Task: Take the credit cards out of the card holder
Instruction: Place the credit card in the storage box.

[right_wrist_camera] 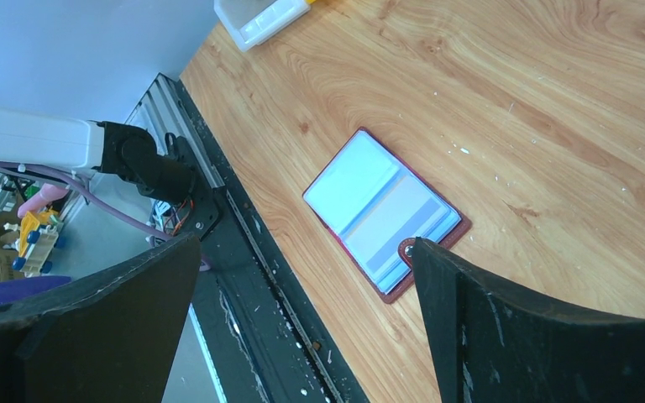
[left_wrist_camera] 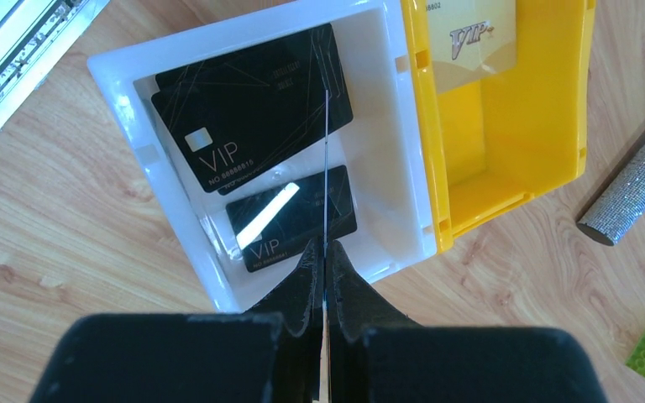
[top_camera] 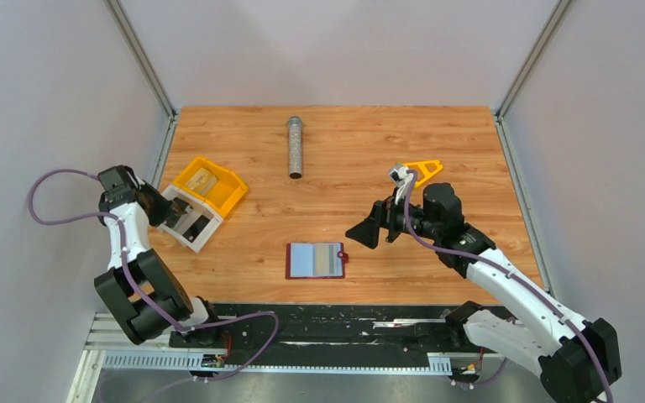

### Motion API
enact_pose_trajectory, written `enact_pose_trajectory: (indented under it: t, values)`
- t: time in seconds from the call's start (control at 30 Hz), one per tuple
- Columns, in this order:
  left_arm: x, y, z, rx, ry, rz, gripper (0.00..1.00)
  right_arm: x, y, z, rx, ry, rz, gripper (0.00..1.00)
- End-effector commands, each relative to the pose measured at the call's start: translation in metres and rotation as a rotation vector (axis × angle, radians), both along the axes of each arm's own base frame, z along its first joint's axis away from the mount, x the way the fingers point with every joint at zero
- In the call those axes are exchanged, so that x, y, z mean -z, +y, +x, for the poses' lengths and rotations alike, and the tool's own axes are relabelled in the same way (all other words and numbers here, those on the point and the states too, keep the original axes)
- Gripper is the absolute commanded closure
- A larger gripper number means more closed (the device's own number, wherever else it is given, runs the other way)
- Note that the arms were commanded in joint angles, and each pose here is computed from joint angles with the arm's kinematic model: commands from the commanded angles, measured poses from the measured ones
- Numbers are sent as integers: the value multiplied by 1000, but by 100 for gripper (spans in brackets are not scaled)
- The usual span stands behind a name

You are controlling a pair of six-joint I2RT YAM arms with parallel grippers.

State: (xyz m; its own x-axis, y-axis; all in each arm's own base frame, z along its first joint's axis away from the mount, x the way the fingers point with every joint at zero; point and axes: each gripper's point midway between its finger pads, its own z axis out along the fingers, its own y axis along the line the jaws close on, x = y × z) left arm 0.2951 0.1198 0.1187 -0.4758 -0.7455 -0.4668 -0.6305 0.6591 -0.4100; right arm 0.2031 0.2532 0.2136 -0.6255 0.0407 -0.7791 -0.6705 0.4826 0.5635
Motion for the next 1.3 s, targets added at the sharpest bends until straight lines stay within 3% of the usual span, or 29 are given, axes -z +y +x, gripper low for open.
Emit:
enact_pose_trajectory:
  t: [0.0, 0.8, 1.27]
  values:
    - [-18, 17, 21, -13, -82, 47, 100, -5, 1, 3, -1, -32, 3, 0]
    - [-6, 31, 34, -37, -80, 56, 100, 4, 3, 9, 3, -12, -21, 0]
    - [6, 43, 22, -110, 9, 90, 81, 6, 3, 10, 4, -8, -25, 0]
